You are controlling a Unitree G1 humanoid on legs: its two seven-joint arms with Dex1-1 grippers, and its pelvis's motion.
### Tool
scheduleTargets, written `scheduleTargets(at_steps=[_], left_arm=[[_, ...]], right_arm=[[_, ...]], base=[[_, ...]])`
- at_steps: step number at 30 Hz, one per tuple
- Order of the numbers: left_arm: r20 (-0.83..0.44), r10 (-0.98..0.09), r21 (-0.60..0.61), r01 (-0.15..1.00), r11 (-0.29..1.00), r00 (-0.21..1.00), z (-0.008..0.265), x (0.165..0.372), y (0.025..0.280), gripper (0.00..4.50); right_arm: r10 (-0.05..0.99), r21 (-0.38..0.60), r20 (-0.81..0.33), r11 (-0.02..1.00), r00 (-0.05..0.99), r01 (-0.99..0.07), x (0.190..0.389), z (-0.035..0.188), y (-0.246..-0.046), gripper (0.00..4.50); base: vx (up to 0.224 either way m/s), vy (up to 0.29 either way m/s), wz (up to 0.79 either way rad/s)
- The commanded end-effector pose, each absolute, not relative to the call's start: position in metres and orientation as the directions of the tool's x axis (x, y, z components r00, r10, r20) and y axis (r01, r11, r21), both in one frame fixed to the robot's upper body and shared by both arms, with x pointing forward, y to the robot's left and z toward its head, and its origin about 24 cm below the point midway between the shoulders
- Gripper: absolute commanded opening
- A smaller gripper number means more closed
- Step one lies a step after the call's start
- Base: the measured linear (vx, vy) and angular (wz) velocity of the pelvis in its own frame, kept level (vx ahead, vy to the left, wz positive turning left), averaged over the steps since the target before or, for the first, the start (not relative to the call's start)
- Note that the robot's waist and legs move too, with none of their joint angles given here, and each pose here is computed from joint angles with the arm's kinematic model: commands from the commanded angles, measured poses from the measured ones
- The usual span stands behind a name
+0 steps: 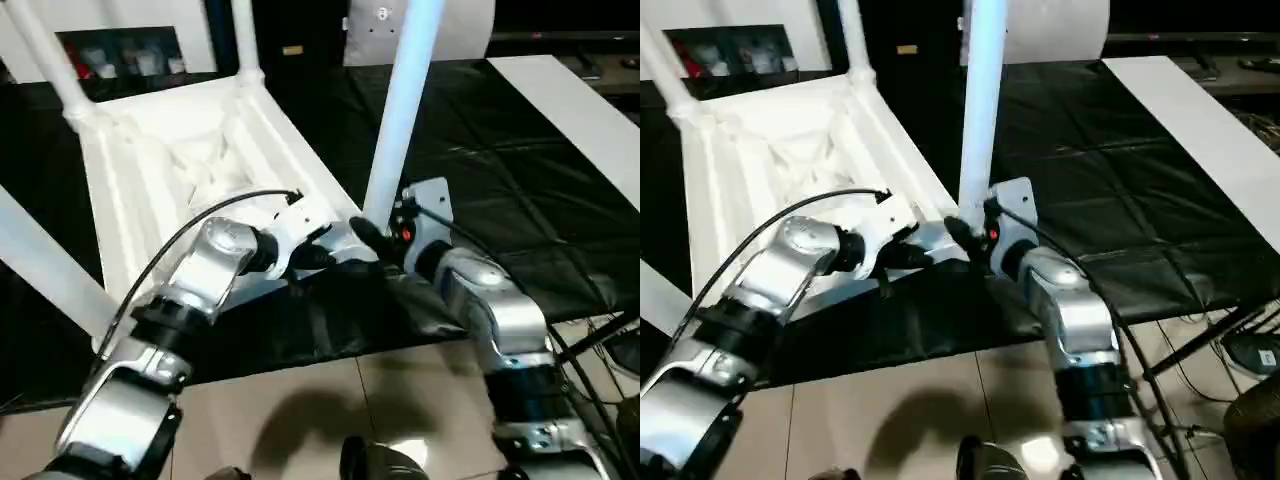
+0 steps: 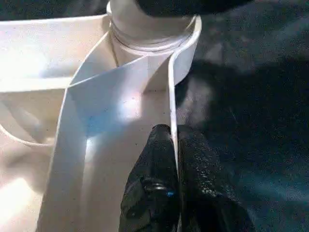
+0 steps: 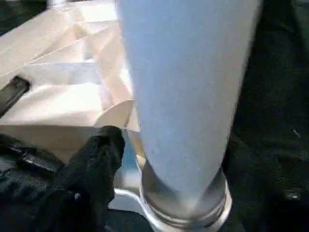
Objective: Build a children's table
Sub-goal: Rotate leg to tighten
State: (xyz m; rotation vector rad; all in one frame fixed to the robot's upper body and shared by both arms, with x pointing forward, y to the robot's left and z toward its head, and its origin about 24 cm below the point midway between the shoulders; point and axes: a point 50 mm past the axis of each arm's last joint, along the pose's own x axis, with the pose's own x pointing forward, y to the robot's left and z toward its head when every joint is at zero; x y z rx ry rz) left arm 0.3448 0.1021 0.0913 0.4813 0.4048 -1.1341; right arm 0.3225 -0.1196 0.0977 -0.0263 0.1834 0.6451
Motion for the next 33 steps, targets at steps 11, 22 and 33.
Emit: scheduleTargets(at_steps=[11, 22, 33], left_arm=[[-0.603, -0.796, 0.117, 0.993, -0.033, 0.044, 0.098, 0.332, 0.119, 0.0], [-0.669, -0.721, 0.021, 0.965, -0.26, -0.18, 0.096, 0.322, 0.127, 0.0], [-0.691, -0.706, 0.046, 0.966, -0.254, -0.153, 0.099, 0.327, 0.132, 0.0]], right_arm=[[0.899, 0.005, -0.159, 0.414, 0.408, -0.91, 0.297, 0.113, -0.153, 4.48], [0.954, 0.057, -0.265, 0.162, 0.141, -0.985, 0.295, 0.113, -0.151, 4.32], [0.953, 0.125, -0.303, 0.06, 0.02, -0.99, 0.291, 0.107, -0.148, 3.45]], base=[[0.0, 0.0, 0.0], [0.0, 0.0, 0.0], [0.0, 0.0, 0.0]])
